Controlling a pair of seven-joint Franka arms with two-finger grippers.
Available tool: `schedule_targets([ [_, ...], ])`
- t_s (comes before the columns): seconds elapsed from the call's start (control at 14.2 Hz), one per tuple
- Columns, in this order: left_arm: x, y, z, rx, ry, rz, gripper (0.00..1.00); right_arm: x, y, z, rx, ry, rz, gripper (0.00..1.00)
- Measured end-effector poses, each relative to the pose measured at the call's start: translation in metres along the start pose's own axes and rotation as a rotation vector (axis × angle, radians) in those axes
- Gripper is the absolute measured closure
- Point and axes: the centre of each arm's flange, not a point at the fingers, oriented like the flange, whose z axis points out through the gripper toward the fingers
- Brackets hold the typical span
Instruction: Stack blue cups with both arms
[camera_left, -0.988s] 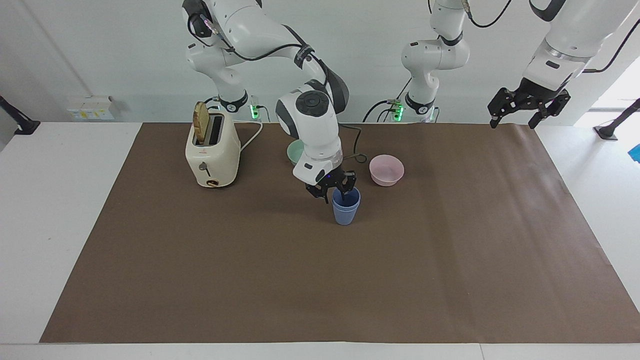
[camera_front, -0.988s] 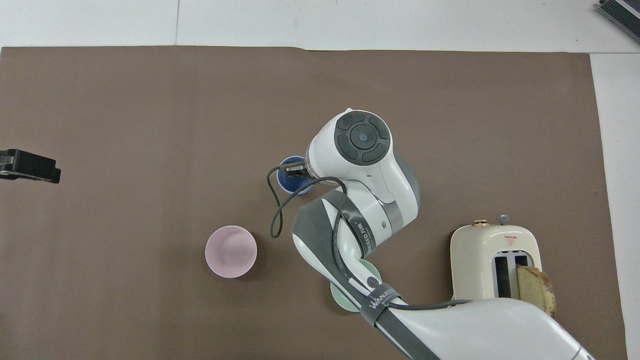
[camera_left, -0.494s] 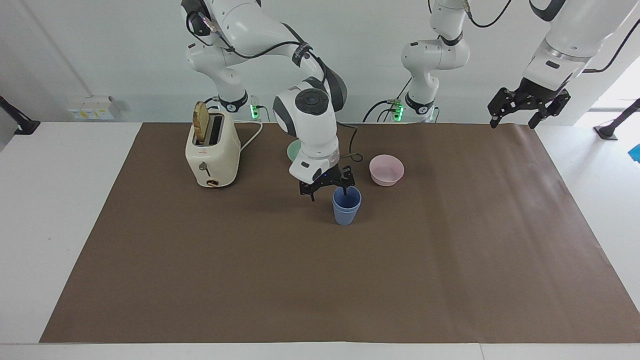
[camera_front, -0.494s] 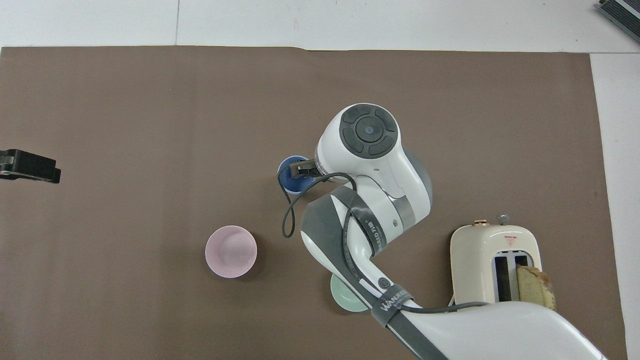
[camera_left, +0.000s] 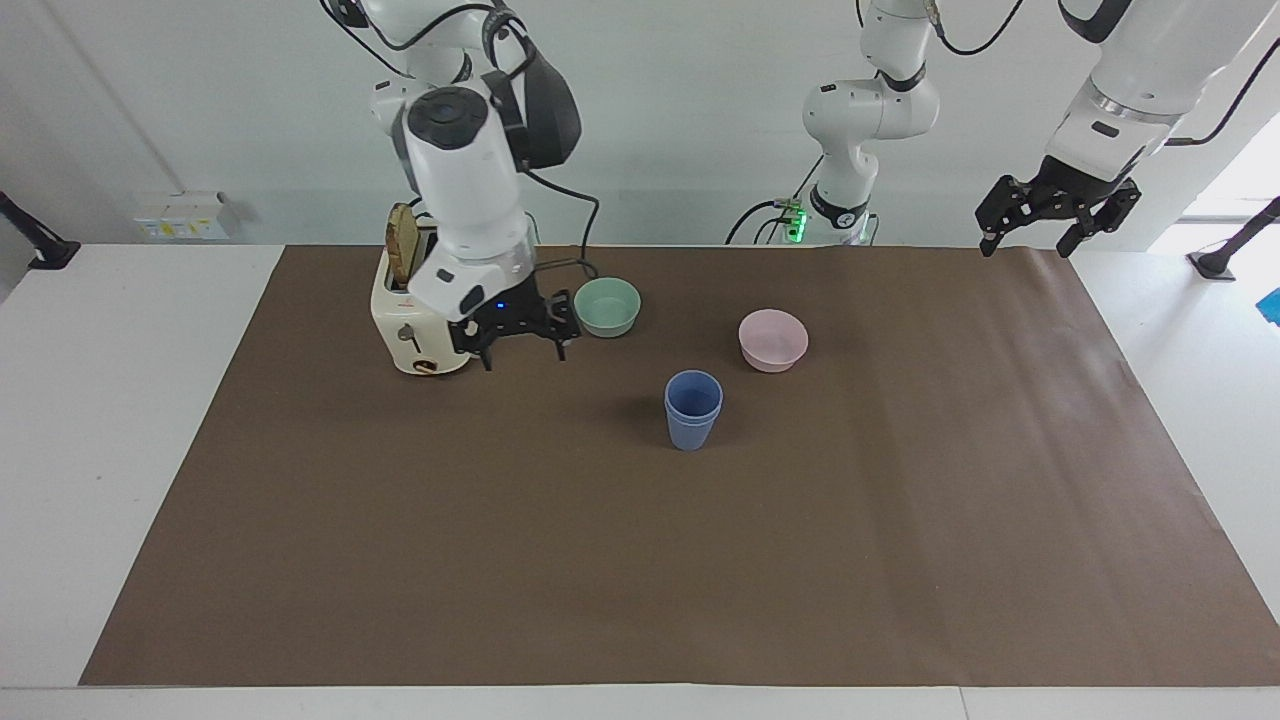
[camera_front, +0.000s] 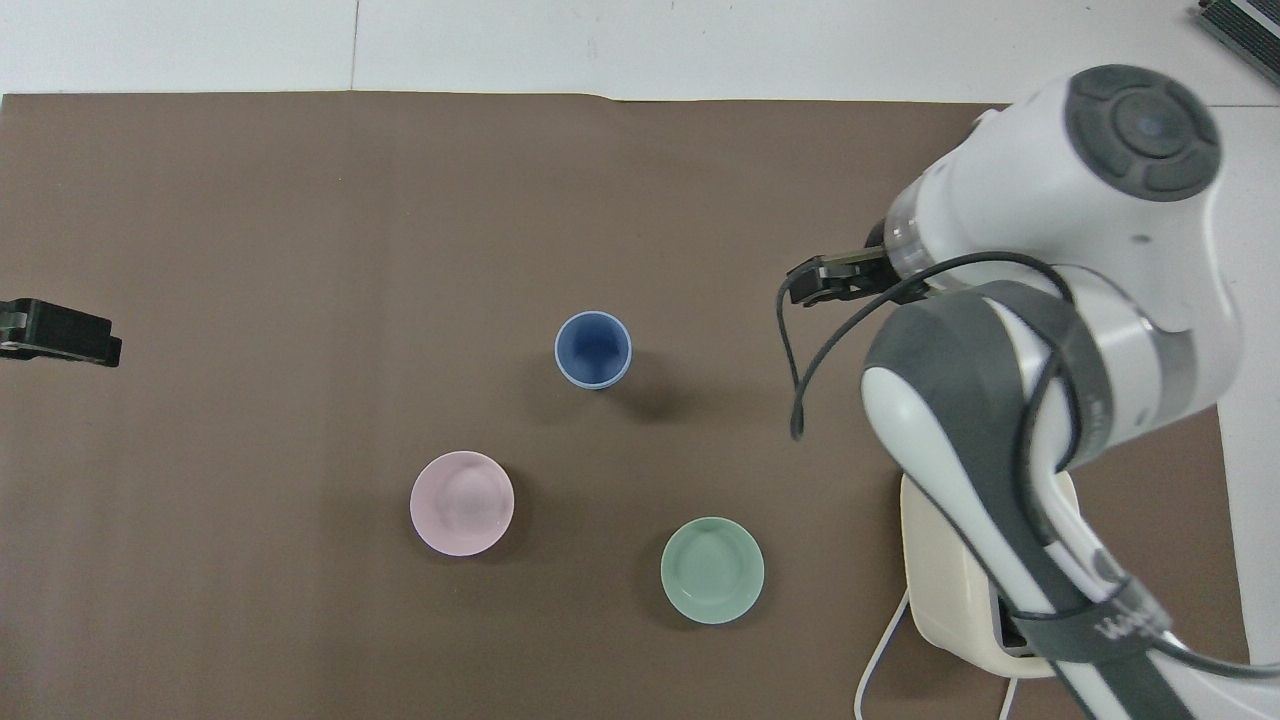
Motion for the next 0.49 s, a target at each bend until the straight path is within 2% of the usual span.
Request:
schedule_targets([
  [0.49,0.000,0.000,0.000,0.000,0.000,0.000,0.00,-0.022,0.147,-0.065,-0.034,0.036,0.118,0.00],
])
